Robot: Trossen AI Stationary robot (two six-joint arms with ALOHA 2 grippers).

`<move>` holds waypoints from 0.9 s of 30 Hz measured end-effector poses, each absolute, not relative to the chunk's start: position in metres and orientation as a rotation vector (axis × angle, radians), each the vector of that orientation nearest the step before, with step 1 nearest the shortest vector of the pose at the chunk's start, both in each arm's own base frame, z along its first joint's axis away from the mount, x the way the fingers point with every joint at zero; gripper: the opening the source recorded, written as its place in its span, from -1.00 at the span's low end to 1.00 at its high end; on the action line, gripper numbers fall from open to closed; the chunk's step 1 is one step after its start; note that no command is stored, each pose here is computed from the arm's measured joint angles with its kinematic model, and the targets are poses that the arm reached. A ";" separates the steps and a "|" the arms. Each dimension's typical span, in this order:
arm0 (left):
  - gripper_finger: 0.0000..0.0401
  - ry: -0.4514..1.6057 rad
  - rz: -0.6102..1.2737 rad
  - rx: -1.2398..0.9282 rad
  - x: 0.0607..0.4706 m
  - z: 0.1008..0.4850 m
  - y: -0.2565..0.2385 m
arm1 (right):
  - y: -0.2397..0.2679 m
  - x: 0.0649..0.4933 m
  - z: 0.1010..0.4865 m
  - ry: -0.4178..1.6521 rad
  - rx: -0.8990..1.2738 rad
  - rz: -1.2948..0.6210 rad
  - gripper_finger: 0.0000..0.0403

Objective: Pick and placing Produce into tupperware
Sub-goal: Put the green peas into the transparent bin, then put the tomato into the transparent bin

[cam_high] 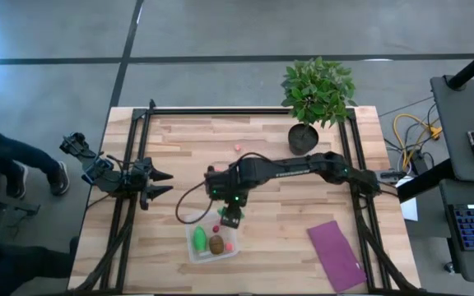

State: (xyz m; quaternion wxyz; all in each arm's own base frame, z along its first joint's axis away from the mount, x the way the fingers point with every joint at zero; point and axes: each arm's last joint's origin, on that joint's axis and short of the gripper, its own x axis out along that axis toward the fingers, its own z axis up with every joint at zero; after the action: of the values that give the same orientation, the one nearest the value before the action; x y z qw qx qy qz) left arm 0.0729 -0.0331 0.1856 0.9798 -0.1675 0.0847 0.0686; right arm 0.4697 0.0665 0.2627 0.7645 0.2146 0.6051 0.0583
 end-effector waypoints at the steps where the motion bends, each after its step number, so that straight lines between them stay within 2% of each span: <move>1: -0.04 0.171 0.138 -0.337 0.073 0.186 -0.033 | 0.068 0.471 0.261 1.308 0.473 0.130 -0.28; 8: -0.04 0.170 0.139 -0.337 0.073 0.186 -0.033 | 0.082 0.486 0.256 1.167 0.561 0.191 -0.22; 14: -0.04 0.170 0.139 -0.338 0.073 0.186 -0.033 | 0.082 0.489 0.243 1.168 0.597 0.202 -0.15; 22: -0.04 0.170 0.138 -0.338 0.073 0.186 -0.033 | 0.081 0.490 0.237 1.155 0.593 0.199 0.07; 24: -0.04 0.170 0.138 -0.337 0.073 0.186 -0.033 | 0.077 0.488 0.246 1.143 0.559 0.147 0.12; 27: -0.04 0.171 0.138 -0.337 0.073 0.186 -0.033 | 0.060 0.478 0.272 1.113 0.409 -0.028 0.14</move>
State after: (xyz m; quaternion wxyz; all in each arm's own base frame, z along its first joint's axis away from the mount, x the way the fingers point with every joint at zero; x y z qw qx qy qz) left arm 0.0729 -0.0331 0.1856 0.9798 -0.1676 0.0847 0.0685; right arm 0.4777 0.0597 0.2721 0.8293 0.1926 0.5245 -0.0134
